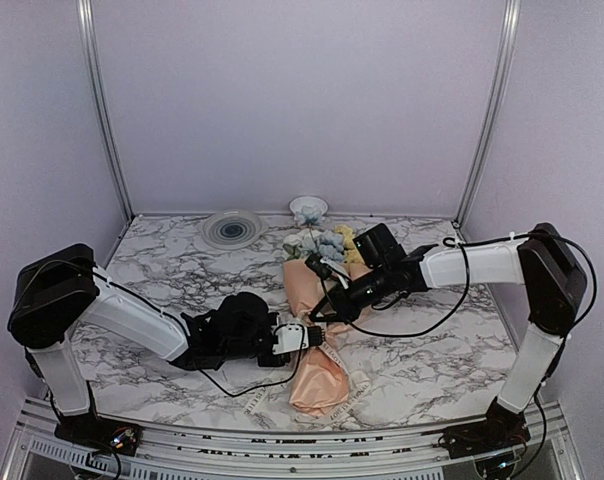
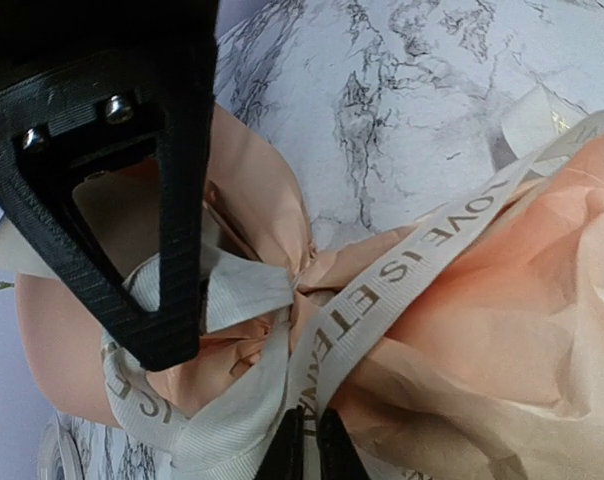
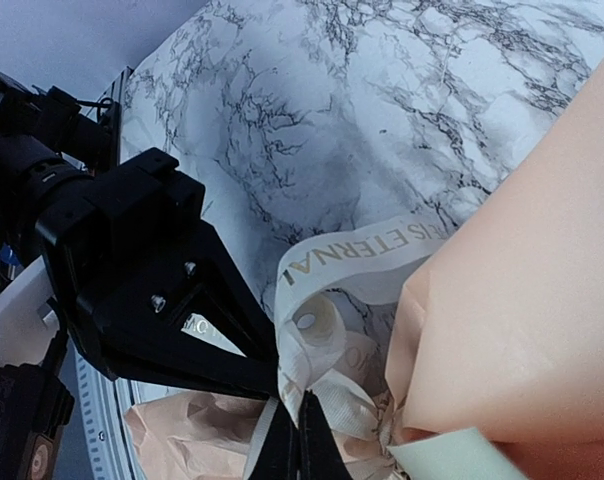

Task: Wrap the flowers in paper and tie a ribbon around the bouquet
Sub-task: Cross the half-tied ribbon over the folded bouquet.

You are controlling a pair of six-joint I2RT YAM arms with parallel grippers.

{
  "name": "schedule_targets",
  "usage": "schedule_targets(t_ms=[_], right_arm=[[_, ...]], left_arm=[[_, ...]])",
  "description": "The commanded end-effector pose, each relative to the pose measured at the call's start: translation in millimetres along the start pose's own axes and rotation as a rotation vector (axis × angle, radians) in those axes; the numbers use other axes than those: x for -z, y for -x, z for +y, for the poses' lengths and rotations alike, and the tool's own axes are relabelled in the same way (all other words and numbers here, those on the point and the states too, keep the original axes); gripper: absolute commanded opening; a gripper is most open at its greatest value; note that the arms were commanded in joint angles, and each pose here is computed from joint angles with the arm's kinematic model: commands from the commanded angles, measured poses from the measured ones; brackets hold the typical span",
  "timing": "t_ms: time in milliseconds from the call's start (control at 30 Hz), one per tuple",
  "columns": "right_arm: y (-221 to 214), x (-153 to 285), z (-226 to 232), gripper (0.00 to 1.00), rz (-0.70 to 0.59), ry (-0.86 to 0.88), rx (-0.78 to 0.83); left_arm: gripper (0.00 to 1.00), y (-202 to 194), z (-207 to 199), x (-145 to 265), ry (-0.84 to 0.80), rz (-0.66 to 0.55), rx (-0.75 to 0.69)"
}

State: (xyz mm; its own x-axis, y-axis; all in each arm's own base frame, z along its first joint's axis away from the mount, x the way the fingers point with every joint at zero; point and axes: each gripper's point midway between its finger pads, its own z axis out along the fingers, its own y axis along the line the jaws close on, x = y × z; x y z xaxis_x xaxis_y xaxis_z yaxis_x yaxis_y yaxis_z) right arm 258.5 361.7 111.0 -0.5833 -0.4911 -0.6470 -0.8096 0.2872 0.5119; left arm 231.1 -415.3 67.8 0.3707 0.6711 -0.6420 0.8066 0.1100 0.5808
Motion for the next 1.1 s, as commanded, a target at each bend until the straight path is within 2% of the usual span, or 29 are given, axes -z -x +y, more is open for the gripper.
schedule_targets(t_ms=[0,200,333,533,767,967,1033,1067], right_arm=[[18,11,13,0.0,-0.054,0.026,0.031],[20,15,19,0.0,-0.071,0.044,0.025],[19,17,26,0.0,-0.087,0.077,0.014],[8,12,28,0.08,-0.079,0.108,-0.027],[2,20,14,0.36,-0.058,-0.017,-0.038],[14,38,3,0.47,-0.076,-0.104,-0.043],[18,43,1,0.58,-0.089,-0.112,-0.043],[20,45,1,0.6,-0.094,-0.119,-0.039]], left_arm=[[0.0,2,17,-5,0.082,0.028,0.043],[0.0,16,37,-5,0.15,-0.018,0.185],[0.0,10,40,-13,0.175,0.005,0.259],[0.0,-1,42,-25,0.199,0.038,0.348],[0.0,0,39,-27,0.138,-0.018,0.477],[0.0,0,38,-29,0.116,-0.036,0.523],[0.0,4,37,-28,0.104,-0.047,0.523],[0.0,5,37,-26,0.099,-0.054,0.522]])
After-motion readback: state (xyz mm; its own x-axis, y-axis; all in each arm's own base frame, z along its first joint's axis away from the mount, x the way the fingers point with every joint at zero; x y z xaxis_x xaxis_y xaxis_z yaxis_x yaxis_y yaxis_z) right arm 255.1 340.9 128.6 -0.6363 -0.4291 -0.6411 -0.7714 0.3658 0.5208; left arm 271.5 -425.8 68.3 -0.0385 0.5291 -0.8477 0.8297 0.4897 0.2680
